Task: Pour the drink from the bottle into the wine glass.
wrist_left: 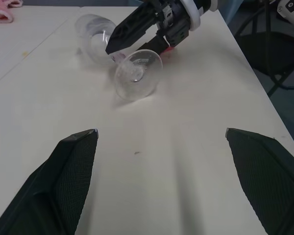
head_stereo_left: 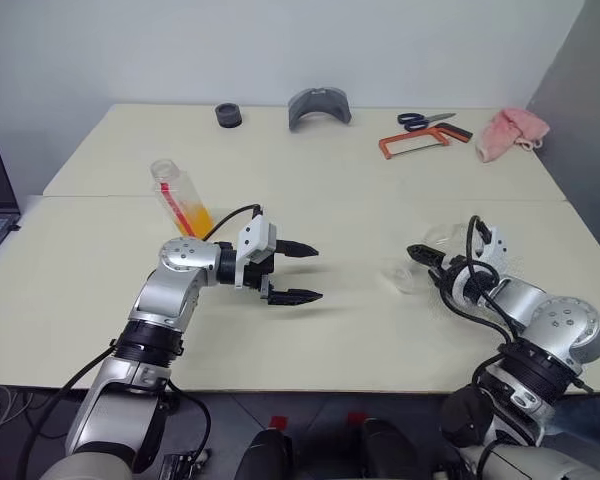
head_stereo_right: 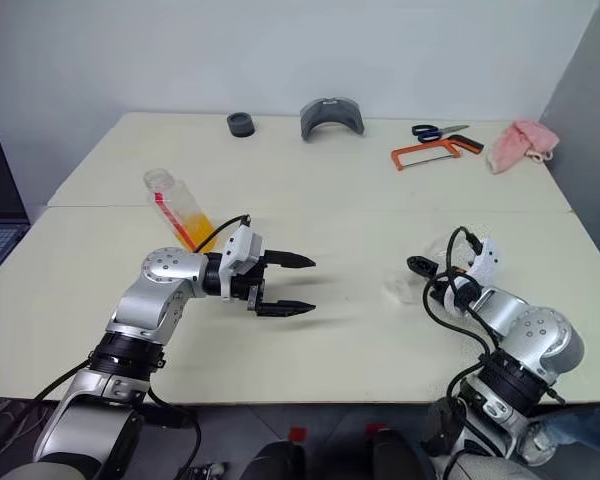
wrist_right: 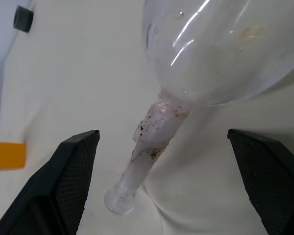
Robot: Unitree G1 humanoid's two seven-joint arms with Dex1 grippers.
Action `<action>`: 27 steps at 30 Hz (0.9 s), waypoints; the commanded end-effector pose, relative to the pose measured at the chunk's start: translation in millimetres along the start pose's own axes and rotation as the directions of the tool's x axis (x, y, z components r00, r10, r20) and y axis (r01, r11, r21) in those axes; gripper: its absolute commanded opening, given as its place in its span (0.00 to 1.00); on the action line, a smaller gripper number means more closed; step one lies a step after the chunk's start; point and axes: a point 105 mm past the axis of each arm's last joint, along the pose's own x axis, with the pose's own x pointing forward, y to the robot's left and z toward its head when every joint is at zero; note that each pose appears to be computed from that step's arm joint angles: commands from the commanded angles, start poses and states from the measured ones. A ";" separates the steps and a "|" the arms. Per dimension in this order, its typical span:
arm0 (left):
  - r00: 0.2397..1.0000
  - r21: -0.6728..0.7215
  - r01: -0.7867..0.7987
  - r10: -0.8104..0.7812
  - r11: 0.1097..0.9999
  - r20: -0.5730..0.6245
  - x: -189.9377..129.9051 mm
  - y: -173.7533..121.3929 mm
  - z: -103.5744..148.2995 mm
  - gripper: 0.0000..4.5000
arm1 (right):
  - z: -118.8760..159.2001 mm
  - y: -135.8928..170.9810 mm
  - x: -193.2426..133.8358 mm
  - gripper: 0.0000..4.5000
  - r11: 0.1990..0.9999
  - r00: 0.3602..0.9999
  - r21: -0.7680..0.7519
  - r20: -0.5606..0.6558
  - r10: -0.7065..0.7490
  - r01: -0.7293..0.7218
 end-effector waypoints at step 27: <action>0.999 0.022 -0.047 0.047 0.999 0.027 -5.2 2.3 2.5 1.00 | -7.5 37.8 14.8 0.03 0.724 0.947 -0.688 0.260 0.191 0.043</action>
